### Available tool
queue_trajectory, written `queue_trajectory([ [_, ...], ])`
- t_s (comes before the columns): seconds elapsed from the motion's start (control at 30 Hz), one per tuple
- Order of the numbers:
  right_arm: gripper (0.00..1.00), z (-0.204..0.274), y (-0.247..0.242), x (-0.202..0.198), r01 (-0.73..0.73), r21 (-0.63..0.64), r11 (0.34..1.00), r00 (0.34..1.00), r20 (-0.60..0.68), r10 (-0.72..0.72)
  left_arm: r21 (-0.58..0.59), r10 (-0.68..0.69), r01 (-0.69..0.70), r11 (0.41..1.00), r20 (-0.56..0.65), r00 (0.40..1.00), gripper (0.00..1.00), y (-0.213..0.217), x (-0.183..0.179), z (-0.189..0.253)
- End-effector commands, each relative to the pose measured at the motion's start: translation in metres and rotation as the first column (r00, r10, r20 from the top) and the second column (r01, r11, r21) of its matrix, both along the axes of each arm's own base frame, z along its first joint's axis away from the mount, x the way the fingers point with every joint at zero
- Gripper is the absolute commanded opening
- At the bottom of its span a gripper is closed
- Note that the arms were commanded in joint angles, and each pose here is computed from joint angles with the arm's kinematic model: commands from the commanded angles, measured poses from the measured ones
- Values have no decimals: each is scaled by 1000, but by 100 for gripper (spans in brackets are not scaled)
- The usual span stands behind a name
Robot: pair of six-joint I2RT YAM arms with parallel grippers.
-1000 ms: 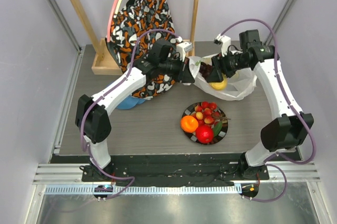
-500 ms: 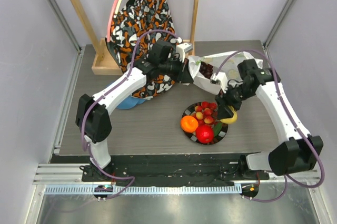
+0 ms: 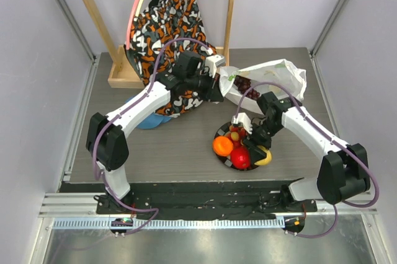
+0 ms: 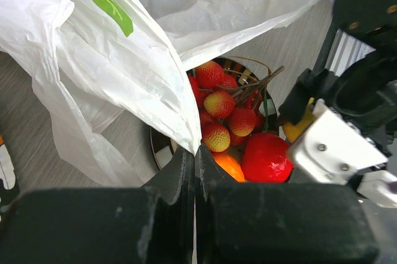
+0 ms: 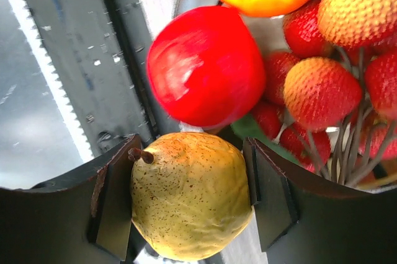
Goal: Take the fake fruits out of the plastic bag
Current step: Place the fake fruit on the plate.
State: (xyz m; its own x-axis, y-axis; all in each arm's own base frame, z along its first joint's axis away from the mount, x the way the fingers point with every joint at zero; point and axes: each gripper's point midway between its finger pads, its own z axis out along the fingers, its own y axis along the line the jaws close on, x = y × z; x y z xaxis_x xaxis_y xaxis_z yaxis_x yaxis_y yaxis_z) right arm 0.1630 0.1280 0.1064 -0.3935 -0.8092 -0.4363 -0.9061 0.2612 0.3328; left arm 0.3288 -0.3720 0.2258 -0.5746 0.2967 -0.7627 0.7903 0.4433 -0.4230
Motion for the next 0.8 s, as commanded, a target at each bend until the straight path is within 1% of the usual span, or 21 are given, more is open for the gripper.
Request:
queue_trajectory([
  [0.0, 34, -16, 5, 21, -17, 12, 1000, 994, 112, 15, -13, 0, 1, 1000, 79, 997, 0, 7, -4, 25],
  [0.03, 34, -17, 7, 28, -14, 21, 1000, 989, 147, 11, -7, -2, 3, 1000, 81, 997, 0, 8, -5, 24],
  [0.23, 35, -32, 9, 39, -7, 23, 1000, 979, 204, 3, 5, -3, 3, 1000, 79, 997, 0, 11, -6, 20],
  [0.33, 35, -42, 8, 37, -9, 16, 1000, 980, 197, 6, 4, -4, 4, 1000, 79, 997, 0, 11, -7, 20],
  [0.47, 38, -46, 10, 33, -14, 16, 1000, 981, 196, 11, 0, -5, 5, 1000, 69, 998, 0, 10, -7, 18],
  [0.53, 44, -46, 11, 30, -14, 20, 1000, 979, 202, 10, -1, -6, 6, 1000, 67, 998, 0, 9, -7, 18],
  [0.57, 49, -46, 11, 29, -15, 16, 1000, 979, 203, 11, -3, -7, 7, 1000, 68, 998, 0, 9, -6, 18],
  [0.67, 75, -37, 9, 28, -1, 14, 1000, 977, 215, -2, -3, -9, 9, 1000, 64, 998, 0, 9, -7, 18],
  [0.7, 87, -34, 7, 24, 2, 4, 1000, 979, 204, -3, -3, -9, 9, 1000, 65, 998, 0, 8, -8, 17],
  [0.77, 97, -16, 7, 27, 9, 11, 1000, 971, 238, -11, -6, -14, 14, 1000, 62, 998, 0, 8, -8, 18],
])
